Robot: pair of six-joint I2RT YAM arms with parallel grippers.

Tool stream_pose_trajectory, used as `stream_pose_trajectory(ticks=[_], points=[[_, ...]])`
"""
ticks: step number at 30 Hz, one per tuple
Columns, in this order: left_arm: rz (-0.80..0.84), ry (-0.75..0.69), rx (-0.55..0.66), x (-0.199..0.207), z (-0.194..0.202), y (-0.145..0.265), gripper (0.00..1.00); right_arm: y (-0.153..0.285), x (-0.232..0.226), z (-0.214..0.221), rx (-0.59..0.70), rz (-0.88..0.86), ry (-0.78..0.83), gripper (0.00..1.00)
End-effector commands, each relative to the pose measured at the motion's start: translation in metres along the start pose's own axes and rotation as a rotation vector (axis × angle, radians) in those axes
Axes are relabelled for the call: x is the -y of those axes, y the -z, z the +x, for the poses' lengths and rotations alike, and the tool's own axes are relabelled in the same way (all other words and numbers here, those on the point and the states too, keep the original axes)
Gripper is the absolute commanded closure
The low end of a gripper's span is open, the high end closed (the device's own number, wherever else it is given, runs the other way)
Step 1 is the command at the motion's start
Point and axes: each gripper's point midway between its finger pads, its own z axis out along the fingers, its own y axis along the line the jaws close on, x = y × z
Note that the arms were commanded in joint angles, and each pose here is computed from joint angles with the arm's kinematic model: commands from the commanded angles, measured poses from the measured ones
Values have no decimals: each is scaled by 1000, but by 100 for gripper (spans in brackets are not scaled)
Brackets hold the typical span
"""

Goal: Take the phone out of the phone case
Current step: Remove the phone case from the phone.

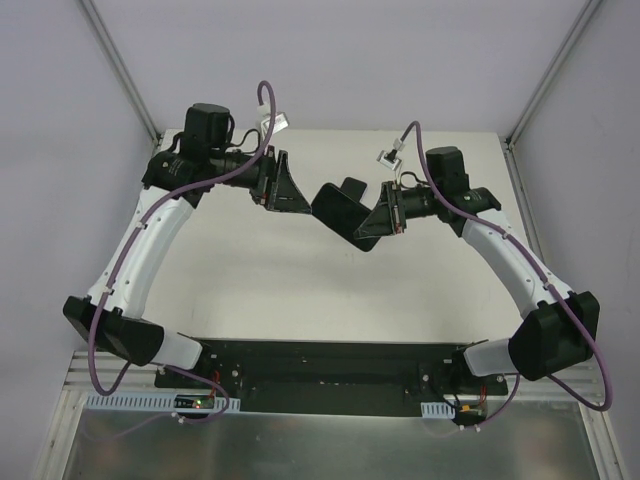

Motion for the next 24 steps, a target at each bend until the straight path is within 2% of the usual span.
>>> stream_pose_trajectory(ticks=[1, 9, 24], points=[[26, 151, 20, -2, -9, -13, 27, 9, -37, -23, 42, -79, 144, 100], [67, 251, 7, -13, -12, -28, 28, 9, -34, -23, 44, -74, 138, 100], [115, 291, 1, -16, -9, -35, 28, 8, -32, -26, 44, -75, 132, 100]])
